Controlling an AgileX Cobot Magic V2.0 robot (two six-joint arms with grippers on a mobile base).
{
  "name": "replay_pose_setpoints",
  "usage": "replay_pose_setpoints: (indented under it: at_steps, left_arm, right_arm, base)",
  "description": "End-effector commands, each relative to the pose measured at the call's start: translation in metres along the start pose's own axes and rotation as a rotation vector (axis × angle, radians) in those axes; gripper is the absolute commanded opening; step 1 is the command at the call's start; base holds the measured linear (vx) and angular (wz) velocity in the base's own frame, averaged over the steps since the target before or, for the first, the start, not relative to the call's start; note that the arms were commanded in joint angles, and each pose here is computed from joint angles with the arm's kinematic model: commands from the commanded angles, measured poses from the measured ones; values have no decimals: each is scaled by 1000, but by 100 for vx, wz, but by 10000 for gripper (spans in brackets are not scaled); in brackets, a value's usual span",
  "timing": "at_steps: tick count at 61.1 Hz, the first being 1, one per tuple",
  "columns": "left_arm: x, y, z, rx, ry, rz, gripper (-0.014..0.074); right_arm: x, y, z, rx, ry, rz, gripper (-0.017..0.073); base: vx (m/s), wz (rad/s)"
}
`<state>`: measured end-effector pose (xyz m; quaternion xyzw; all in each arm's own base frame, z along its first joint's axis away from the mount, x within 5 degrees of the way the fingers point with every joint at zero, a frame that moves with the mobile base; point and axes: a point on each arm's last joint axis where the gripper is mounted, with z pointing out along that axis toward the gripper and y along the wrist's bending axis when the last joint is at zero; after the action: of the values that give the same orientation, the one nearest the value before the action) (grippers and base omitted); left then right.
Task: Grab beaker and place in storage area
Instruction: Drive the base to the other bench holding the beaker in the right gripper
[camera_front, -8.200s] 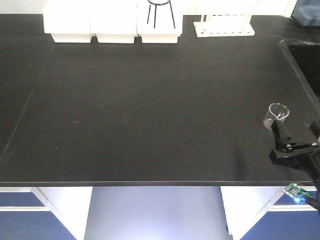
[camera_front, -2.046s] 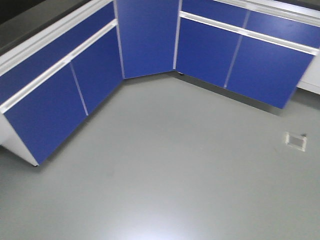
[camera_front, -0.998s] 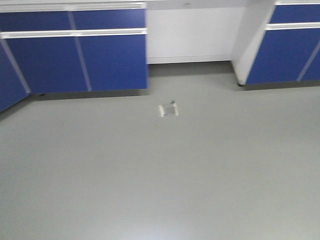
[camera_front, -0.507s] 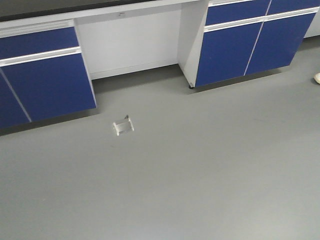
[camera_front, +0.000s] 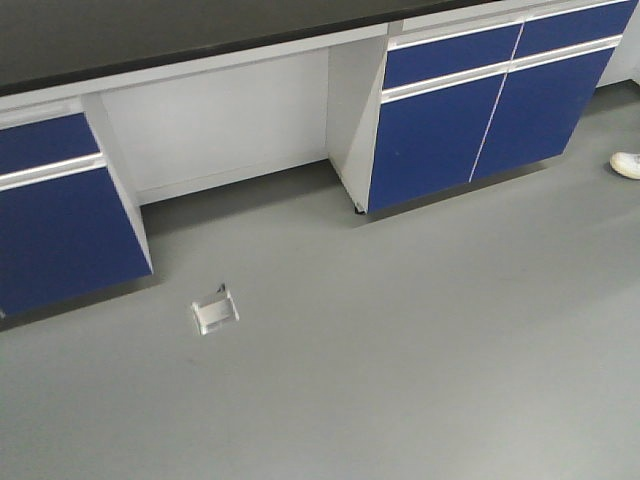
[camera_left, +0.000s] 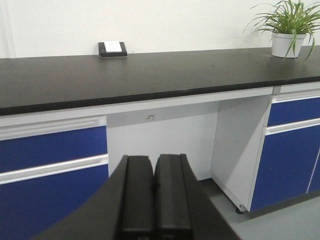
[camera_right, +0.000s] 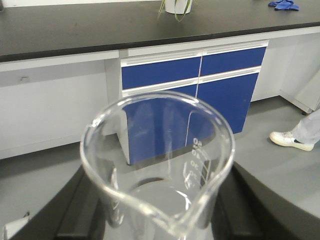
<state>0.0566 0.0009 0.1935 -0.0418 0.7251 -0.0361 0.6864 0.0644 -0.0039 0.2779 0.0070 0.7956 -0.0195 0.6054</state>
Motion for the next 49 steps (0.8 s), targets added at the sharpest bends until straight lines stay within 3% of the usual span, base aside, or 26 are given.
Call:
replay_pose_setpoints:
  at_steps: [1,49]
  left_arm:
    - [-1,-2,0,28,-71,-11,-8]
    - [-1,-2,0,28,-71,-11,-8]
  right_arm:
    - [-16,0,-3,0,-103,-14,0]
    - [-16,0,-3,0,-103,-14,0]
  base:
    - [43,-10]
    - [46,-9]
